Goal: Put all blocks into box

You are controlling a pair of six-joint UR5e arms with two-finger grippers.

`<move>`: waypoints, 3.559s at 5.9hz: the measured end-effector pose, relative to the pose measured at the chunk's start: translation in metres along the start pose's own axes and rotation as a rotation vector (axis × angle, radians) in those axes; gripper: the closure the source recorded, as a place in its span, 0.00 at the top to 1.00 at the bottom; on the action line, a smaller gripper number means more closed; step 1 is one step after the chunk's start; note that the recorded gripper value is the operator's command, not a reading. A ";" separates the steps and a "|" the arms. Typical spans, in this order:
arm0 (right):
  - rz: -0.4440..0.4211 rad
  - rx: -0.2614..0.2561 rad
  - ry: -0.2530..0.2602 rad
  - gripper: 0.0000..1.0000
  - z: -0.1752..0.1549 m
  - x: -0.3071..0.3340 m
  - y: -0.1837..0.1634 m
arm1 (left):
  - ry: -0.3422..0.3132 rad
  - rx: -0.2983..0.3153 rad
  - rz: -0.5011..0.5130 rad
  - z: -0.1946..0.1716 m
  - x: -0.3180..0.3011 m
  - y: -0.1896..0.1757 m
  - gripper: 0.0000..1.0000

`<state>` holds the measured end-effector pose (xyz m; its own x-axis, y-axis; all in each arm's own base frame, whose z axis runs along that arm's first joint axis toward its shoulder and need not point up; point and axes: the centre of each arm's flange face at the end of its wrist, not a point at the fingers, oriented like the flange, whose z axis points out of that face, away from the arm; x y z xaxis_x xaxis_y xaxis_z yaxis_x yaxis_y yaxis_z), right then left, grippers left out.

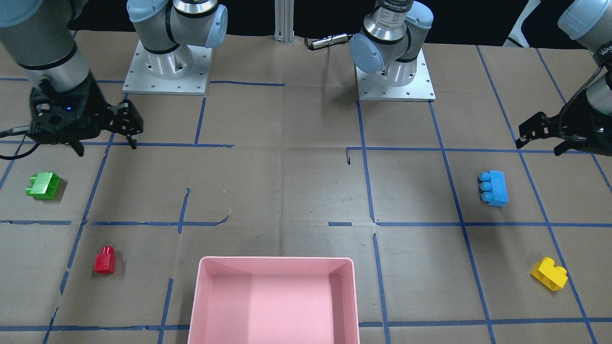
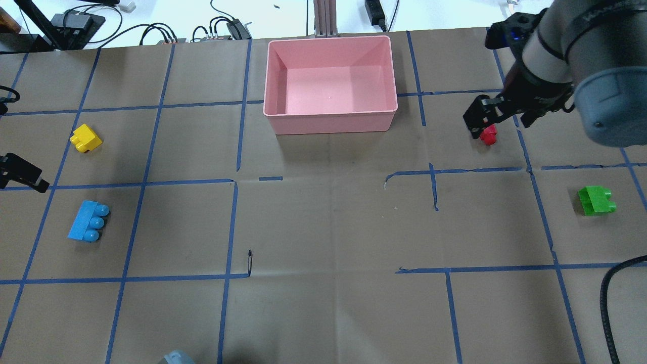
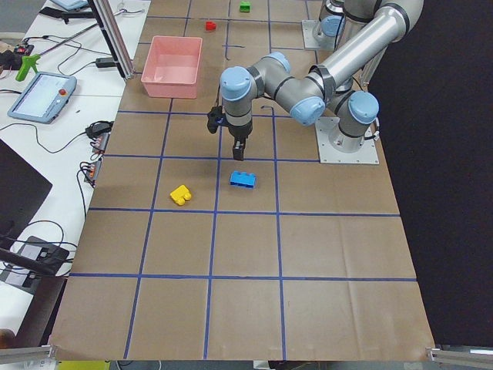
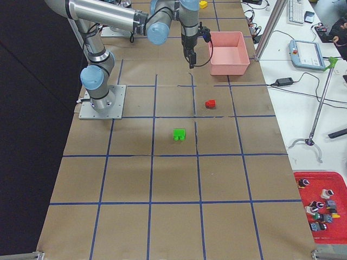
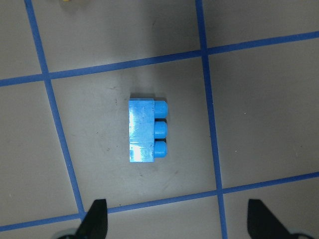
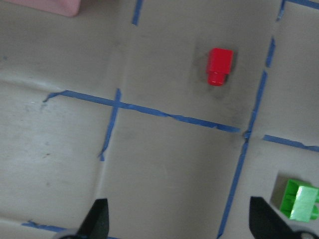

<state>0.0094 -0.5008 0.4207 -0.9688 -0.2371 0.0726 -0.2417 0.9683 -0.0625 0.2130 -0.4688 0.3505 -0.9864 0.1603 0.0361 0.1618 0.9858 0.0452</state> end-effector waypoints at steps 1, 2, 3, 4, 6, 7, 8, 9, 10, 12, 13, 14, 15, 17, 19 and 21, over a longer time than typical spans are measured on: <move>0.051 0.008 0.030 1.00 0.010 0.070 0.020 | -0.020 0.017 0.000 0.028 -0.005 -0.004 0.99; 0.149 0.008 0.047 0.99 0.027 0.132 0.043 | -0.030 0.026 0.001 0.056 -0.010 -0.009 0.99; 0.229 -0.022 0.031 0.99 0.058 0.176 0.062 | -0.022 0.019 0.001 0.081 -0.015 -0.013 0.99; 0.269 -0.051 0.010 0.99 0.093 0.202 0.077 | -0.006 0.005 0.002 0.103 -0.017 -0.015 0.99; 0.264 -0.063 0.003 0.99 0.157 0.203 0.094 | 0.004 -0.003 0.000 0.138 -0.010 -0.010 0.99; 0.255 -0.066 0.000 0.99 0.183 0.200 0.097 | 0.004 -0.003 0.002 0.152 -0.004 -0.005 0.99; 0.252 -0.072 -0.009 0.99 0.204 0.201 0.097 | -0.001 0.001 0.009 0.165 -0.003 -0.004 0.99; 0.251 -0.079 -0.018 0.99 0.218 0.201 0.097 | -0.019 0.015 0.018 0.175 -0.006 -0.007 0.99; 0.251 -0.081 -0.019 0.99 0.223 0.202 0.096 | -0.039 0.029 0.023 0.179 -0.008 -0.010 0.99; 0.250 -0.090 -0.028 0.99 0.234 0.203 0.096 | -0.055 0.041 0.029 0.177 -0.008 -0.012 0.83; 0.241 -0.095 -0.031 0.99 0.238 0.205 0.097 | -0.056 0.043 0.029 0.177 -0.007 -0.012 0.69; 0.234 -0.099 -0.035 0.99 0.241 0.208 0.100 | -0.056 0.045 0.030 0.176 -0.007 -0.013 0.57; 0.237 -0.101 -0.039 0.99 0.243 0.211 0.103 | -0.058 0.047 0.030 0.174 -0.007 -0.013 0.42; 0.240 -0.104 -0.043 0.75 0.247 0.214 0.105 | -0.064 0.049 0.029 0.170 -0.009 -0.014 0.21; 0.241 -0.103 -0.041 0.09 0.249 0.215 0.105 | -0.085 0.069 0.029 0.140 -0.014 -0.022 0.13; 0.245 -0.109 -0.044 0.03 0.242 0.216 0.105 | -0.043 0.040 0.009 0.043 -0.016 -0.056 0.13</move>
<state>-0.2381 -0.4696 0.1884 -0.9997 0.0050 0.0255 0.0058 0.9994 0.0346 0.2183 -0.5245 0.3048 -0.9853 0.1707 -0.0068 0.1707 0.9853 0.0053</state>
